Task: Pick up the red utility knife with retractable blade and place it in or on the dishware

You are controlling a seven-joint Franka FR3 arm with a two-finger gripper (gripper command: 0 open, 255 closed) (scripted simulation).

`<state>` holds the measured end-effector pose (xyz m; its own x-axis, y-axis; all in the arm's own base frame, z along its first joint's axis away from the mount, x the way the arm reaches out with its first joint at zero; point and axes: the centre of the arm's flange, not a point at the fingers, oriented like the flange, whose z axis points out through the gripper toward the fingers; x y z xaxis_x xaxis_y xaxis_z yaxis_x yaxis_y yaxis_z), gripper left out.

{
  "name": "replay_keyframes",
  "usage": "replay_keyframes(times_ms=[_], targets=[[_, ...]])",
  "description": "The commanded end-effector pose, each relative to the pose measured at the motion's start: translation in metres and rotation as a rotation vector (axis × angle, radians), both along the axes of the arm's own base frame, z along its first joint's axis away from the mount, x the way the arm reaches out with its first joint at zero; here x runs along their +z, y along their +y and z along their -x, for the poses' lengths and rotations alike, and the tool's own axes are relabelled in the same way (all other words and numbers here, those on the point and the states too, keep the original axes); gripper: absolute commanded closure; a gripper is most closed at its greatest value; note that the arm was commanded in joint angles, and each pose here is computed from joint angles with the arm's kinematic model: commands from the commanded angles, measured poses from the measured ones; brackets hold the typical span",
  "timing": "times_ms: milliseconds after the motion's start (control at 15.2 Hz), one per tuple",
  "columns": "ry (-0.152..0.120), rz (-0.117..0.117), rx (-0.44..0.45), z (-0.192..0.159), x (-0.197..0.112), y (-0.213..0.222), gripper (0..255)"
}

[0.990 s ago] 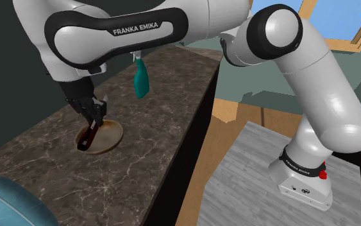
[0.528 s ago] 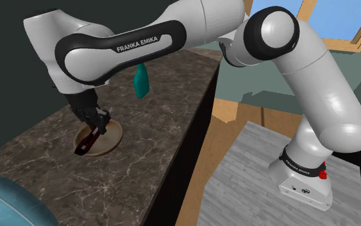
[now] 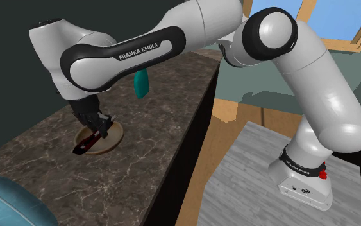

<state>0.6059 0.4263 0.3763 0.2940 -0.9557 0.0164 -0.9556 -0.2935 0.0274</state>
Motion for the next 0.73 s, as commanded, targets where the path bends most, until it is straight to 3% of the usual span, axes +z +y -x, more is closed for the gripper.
replay_keyframes(times_ms=[0, 66, 132, 462, 660], targets=[[0.000, 0.000, 0.000, 0.000, 0.000, 0.000, 255], [0.000, 0.000, 0.000, 0.000, 0.000, 0.000, 255], [0.000, 0.000, 0.000, 0.000, 0.000, 0.000, 0], [0.000, 0.000, 0.000, 0.000, 0.000, 0.000, 0], [0.000, 0.000, 0.000, -0.001, 0.040, 0.001, 0]])
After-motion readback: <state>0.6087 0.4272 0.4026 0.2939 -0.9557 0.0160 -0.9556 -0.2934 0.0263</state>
